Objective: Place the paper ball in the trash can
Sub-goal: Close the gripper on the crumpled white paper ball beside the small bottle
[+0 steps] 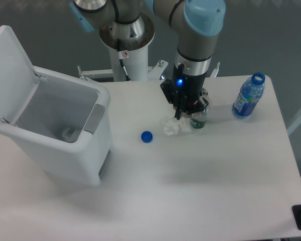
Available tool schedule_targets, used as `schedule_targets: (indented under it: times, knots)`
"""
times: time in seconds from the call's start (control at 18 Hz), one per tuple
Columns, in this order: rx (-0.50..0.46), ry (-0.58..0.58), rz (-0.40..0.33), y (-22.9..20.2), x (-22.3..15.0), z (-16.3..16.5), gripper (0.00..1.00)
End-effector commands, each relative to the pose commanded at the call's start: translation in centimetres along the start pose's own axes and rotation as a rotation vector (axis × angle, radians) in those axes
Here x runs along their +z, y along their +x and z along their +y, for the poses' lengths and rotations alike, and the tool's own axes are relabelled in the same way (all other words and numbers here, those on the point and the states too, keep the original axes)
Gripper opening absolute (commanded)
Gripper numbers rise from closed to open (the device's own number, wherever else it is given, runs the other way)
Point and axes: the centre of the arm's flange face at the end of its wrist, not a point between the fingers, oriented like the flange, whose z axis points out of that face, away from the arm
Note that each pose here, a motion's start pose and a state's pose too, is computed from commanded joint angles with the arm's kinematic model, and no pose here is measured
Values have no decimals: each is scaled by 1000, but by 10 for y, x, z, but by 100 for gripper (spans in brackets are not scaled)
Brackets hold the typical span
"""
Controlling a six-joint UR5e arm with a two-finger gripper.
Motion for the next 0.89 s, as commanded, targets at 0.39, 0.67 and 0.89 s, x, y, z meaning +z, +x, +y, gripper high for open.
schedule_targets:
  times: [0.39,0.67,0.89]
  knots:
    - [-13,3,-11,-3,-6,0,0]
    - [-70,7,-15,-2,-17,-8,0]
    - [-166,20,-29,7,-29,-27,0]
